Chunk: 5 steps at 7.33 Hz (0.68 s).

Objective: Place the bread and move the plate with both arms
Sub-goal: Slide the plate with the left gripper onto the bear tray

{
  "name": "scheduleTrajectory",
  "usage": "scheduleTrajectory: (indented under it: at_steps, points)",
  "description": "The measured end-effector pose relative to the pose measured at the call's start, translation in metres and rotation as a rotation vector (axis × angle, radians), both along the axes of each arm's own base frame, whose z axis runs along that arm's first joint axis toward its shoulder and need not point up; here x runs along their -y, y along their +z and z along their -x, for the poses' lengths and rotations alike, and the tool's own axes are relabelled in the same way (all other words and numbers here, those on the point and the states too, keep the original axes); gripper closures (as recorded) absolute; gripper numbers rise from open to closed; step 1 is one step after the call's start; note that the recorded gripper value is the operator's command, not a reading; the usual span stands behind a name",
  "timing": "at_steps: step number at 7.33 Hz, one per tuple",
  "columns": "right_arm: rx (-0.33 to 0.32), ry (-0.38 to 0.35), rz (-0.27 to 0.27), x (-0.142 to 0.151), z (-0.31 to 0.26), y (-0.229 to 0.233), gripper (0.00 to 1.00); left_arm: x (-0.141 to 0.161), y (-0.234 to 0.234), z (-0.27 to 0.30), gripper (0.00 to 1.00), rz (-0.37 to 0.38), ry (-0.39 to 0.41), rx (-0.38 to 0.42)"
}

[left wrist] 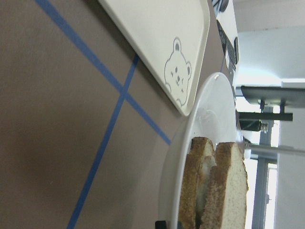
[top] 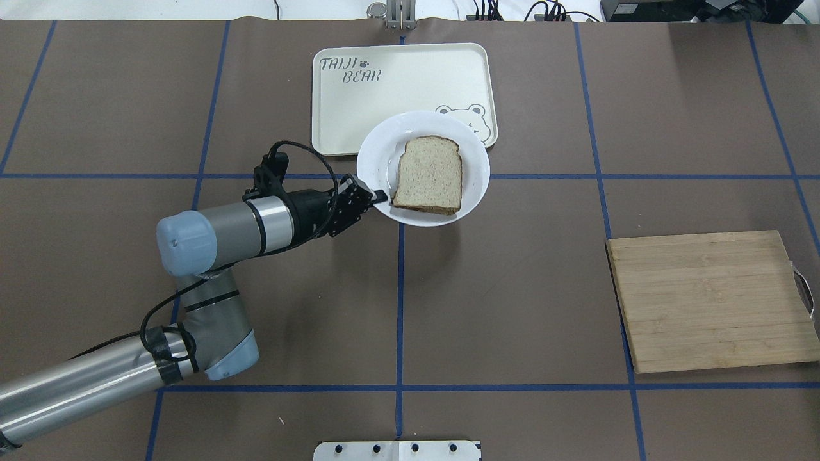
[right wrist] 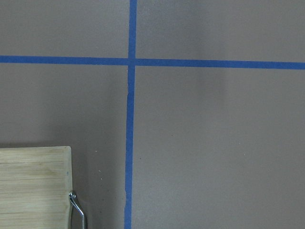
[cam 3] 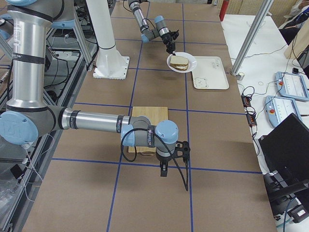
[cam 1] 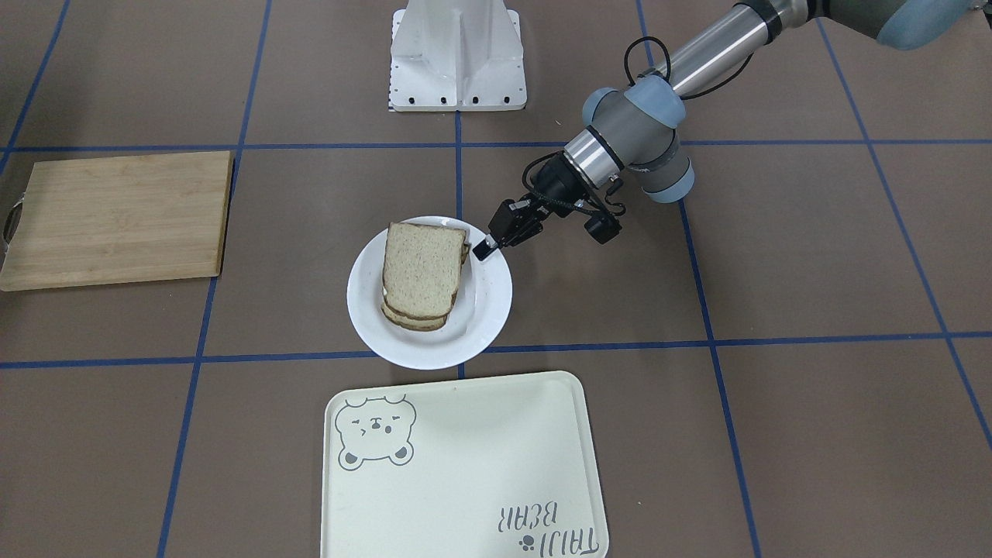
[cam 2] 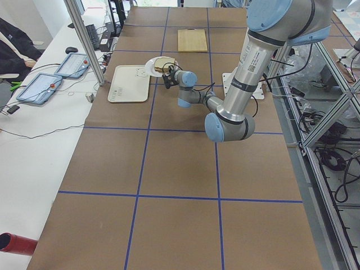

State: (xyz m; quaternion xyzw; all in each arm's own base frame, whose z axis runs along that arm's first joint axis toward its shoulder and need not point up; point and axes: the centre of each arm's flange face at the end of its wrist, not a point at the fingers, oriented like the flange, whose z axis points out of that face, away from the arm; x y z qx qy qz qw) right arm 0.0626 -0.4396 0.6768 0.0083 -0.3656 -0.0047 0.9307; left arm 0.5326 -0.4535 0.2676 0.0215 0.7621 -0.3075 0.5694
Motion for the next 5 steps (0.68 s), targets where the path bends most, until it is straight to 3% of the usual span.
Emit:
scheduleTrajectory:
  at_steps: [2,5]
  points:
    - [0.000,0.002,0.000,0.001,0.000,-0.001,0.00,0.058,-0.022,-0.016,1.00,0.128,-0.121,0.042]
    - [-0.001,0.003,-0.003,0.003,0.000,-0.002,0.00,0.127,-0.009,-0.044,1.00,0.223,-0.237,0.149]
